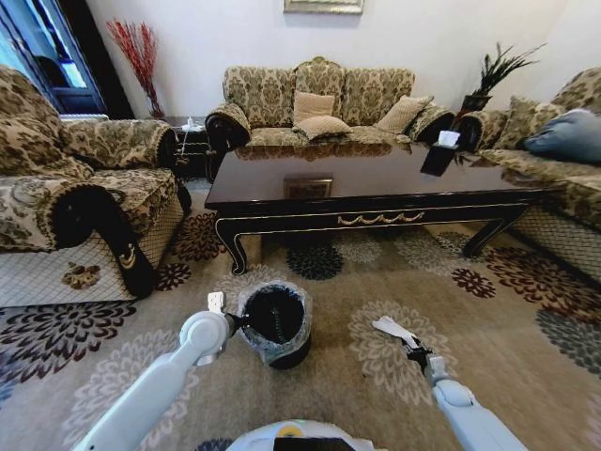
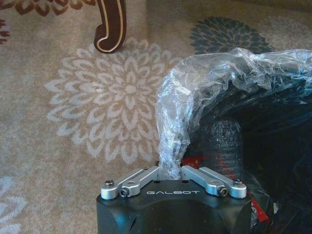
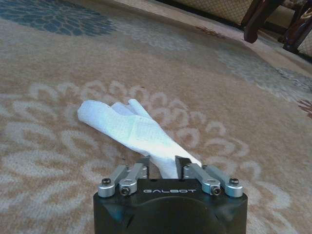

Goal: Move to the front of the table and pick up the trash from the floor, then place it into the trash bin.

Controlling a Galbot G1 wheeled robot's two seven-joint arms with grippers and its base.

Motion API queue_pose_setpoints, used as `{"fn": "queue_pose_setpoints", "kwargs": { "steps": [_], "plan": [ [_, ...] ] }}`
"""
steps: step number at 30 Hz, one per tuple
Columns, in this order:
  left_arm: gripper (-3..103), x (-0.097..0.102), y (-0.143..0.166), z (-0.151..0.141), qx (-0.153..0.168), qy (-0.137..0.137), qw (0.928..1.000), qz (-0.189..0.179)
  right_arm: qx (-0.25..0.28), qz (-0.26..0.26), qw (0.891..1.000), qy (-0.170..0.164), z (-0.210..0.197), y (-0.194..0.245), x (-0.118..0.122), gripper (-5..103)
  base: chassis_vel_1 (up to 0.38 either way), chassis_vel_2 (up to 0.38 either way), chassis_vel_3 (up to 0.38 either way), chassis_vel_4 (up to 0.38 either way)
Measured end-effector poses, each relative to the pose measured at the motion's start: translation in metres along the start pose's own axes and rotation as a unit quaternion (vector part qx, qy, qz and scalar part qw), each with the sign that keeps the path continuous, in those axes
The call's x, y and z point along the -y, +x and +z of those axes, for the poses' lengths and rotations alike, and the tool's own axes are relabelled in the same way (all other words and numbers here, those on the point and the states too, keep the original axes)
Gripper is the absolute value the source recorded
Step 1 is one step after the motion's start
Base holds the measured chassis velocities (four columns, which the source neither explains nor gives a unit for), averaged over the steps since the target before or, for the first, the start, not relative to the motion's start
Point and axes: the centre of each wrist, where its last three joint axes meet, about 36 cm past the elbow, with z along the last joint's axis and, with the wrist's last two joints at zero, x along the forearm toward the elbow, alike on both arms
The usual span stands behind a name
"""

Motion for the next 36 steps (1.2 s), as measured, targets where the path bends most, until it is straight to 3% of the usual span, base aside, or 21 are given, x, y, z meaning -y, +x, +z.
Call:
{"fn": "queue_pose_setpoints", "kwargs": {
  "steps": [9, 14, 24, 36],
  "plan": [
    [0, -0.002, 0.001, -0.001, 0.002, 0.000, 1.0000, -0.003, -0.010, -0.001, 1.000, -0.004, 0.003, -0.006, -0.002, 1, 0.000, 0.000, 0.000, 0.000],
    [0, -0.002, 0.000, -0.002, 0.001, 0.002, 1.0000, -0.003, -0.003, 0.000, 1.000, -0.009, 0.001, -0.005, -0.001, 0, 0.000, 0.000, 0.000, 0.000],
    [0, 0.003, -0.003, 0.000, -0.002, 0.002, 1.0000, 0.003, 0.060, -0.017, 0.997, -0.033, -0.020, 0.030, -0.008, 0, 0.000, 0.000, 0.000, 0.000],
    [0, 0.010, -0.006, 0.006, -0.007, -0.003, 0.9999, 0.007, 0.167, -0.042, 0.984, -0.032, -0.082, 0.065, -0.017, 0, 0.000, 0.000, 0.000, 0.000]
  ]
}}
